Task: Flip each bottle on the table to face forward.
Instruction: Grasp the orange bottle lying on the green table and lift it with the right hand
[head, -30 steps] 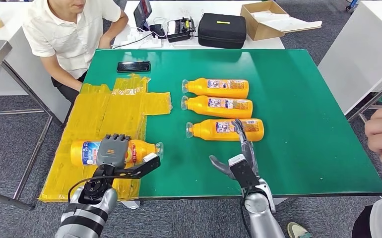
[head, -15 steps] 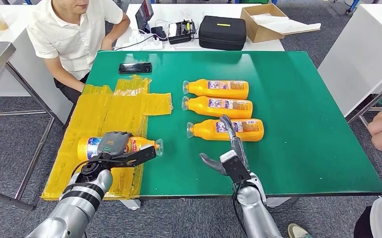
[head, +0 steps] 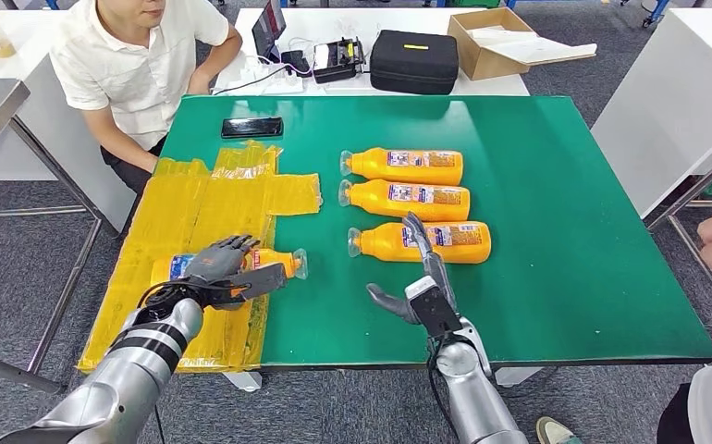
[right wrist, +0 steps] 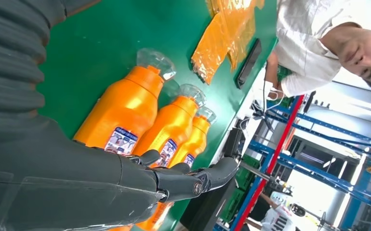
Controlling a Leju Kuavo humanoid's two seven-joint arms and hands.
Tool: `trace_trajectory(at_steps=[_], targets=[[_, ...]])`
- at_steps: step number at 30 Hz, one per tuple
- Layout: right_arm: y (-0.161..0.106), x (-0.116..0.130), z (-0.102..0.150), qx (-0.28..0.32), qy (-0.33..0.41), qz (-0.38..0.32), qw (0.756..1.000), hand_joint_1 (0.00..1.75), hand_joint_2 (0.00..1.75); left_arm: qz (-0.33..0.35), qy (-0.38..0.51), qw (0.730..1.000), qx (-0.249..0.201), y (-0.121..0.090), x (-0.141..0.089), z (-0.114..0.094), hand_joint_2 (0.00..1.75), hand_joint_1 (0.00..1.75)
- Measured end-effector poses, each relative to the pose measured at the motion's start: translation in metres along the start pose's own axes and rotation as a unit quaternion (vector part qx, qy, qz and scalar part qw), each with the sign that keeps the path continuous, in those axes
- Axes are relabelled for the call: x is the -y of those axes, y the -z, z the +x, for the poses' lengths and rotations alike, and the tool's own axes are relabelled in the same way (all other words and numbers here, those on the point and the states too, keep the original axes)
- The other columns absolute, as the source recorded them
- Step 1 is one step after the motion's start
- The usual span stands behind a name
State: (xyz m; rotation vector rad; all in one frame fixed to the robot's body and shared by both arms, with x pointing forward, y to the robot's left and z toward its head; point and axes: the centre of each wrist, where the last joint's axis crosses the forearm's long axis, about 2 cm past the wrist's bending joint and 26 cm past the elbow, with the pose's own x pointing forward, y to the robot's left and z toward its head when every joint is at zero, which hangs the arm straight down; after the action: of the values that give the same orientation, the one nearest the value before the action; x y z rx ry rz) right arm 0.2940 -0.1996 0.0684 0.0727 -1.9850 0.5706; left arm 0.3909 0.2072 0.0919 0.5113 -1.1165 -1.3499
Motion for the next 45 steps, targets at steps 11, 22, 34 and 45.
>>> trace_trajectory(at_steps=[11, 22, 34, 45], targets=[[0.001, -0.003, -0.004, -0.004, 0.005, 0.006, 1.000, 0.00, 1.75, -0.003, -0.028, 0.999, 0.039, -0.001, 0.000, -0.013, 1.75, 0.00], [0.002, -0.005, -0.006, -0.003, 0.004, 0.020, 1.000, 0.00, 1.75, -0.011, -0.039, 0.998, 0.052, -0.003, 0.000, -0.023, 1.75, 0.00], [-0.012, -0.004, -0.004, -0.011, -0.094, 0.031, 0.995, 0.00, 1.75, 0.170, -0.151, 0.958, 0.174, -0.024, 0.035, 0.024, 1.75, 0.00], [-0.024, -0.003, 0.008, -0.014, -0.174, 0.034, 0.984, 0.00, 1.75, 0.316, -0.173, 0.891, 0.276, -0.066, 0.011, 0.089, 1.75, 0.00]])
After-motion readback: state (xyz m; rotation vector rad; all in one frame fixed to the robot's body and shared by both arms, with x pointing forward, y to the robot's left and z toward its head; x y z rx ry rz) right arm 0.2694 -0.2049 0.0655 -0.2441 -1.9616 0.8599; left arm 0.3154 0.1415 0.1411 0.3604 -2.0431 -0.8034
